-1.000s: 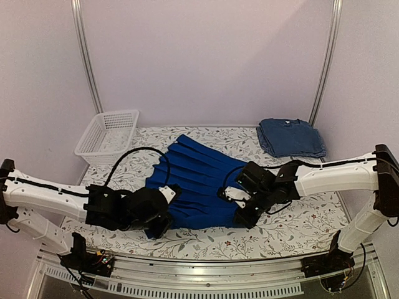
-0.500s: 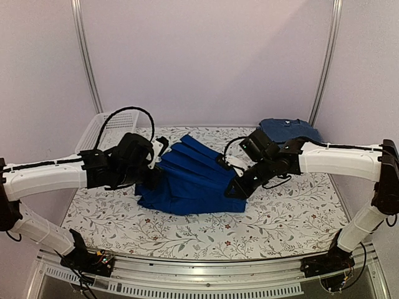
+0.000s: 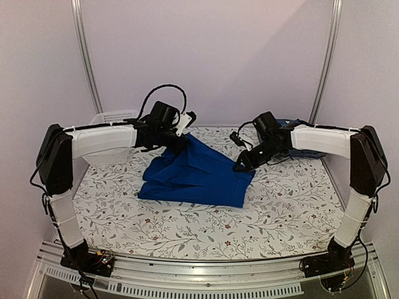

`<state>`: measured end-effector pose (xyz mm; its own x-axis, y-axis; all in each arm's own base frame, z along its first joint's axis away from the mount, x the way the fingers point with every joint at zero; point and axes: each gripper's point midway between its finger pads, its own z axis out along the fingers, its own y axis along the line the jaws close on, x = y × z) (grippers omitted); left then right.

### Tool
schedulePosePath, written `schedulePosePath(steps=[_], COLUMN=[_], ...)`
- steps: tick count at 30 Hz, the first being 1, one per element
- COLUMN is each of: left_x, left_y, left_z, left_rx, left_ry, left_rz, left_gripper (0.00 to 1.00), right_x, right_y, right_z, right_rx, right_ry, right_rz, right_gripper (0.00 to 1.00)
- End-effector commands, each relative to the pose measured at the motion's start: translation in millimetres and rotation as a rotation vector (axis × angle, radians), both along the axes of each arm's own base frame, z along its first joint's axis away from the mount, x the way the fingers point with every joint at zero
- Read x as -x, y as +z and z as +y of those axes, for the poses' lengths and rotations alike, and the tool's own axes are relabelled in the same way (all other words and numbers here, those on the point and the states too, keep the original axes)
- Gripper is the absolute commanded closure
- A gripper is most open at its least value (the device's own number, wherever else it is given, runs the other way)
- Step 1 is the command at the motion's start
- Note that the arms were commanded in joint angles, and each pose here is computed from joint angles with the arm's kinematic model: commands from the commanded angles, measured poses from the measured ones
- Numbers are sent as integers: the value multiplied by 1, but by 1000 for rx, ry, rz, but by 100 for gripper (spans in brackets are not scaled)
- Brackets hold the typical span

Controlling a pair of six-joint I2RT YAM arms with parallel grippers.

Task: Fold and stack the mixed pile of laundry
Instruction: Fold the crumpled skirt at the center of the board.

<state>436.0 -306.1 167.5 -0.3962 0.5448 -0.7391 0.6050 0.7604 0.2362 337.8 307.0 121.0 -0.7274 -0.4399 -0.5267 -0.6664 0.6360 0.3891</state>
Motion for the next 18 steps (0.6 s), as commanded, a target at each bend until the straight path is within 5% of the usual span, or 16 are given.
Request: schedulePosePath(steps=[1,7,12,18], left_x=[-39,-83,-103,-71], left_y=[10,-17,-24,27], left_z=[-13,-19,2,35], left_rx=[25,32,60,205], left_ry=[-64,-34,118,235], left_rz=[-79,-83,-57,-89], left_gripper=[100,94,62,21], right_x=[-32,-75,-89,-89], right_y=[-2,-49,-89,-107], right_z=[-9,-36,-44,-53], right_rx=[-39,30,104,150], right_ry=[-21,-115,-170,-230], right_rz=[14,59,110,141], right_gripper=[100,98,90,77])
